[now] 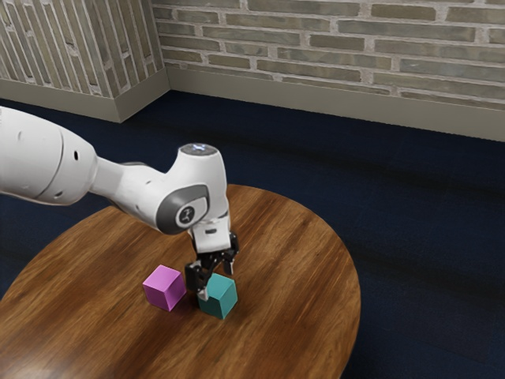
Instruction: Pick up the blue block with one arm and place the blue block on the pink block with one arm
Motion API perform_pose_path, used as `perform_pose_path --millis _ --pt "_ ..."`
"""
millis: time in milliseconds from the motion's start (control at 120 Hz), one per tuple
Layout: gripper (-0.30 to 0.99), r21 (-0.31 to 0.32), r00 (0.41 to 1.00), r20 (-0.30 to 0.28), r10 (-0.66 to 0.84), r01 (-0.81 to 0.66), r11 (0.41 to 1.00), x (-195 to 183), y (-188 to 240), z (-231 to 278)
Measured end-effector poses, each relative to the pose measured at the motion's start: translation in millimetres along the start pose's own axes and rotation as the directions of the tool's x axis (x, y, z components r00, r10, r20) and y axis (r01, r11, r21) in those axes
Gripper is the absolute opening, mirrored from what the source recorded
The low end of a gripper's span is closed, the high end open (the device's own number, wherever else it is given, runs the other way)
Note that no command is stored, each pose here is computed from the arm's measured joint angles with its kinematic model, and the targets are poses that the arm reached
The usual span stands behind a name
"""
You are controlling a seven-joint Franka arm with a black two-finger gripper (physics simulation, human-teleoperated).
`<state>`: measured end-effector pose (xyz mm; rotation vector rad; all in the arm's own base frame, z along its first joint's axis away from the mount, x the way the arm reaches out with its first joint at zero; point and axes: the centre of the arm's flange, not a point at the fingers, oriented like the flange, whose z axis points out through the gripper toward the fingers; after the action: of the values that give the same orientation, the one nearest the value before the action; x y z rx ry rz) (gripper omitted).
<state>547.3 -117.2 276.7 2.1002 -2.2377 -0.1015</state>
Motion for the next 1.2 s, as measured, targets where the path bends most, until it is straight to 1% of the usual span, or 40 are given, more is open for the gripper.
perform_pose_path --millis 267,408,475,542,692,908,942,1008,1200 --pt "0.68 -0.026 1.000 -0.007 0.003 -0.003 1.000 1 1 14" --pt "0.52 -0.045 1.000 -0.015 -0.013 0.012 0.999 -5 1 24" --pt "0.42 -0.044 1.000 -0.019 -0.008 0.008 0.999 -2 1 24" --pt "0.36 -0.032 1.000 -0.023 0.002 -0.002 0.999 3 2 17" --pt "0.34 0.040 1.000 -0.027 0.005 -0.004 0.999 2 4 -34" --pt "0.35 0.107 0.997 -0.020 -0.070 0.071 0.992 -48 27 -128" --pt "0.35 0.101 0.997 -0.018 -0.081 0.083 0.991 -56 31 -134" --pt "0.35 0.068 0.995 -0.014 -0.102 0.103 0.992 -73 34 -131" --pt "0.35 -0.034 0.988 -0.012 -0.153 0.153 0.988 -120 35 -100"
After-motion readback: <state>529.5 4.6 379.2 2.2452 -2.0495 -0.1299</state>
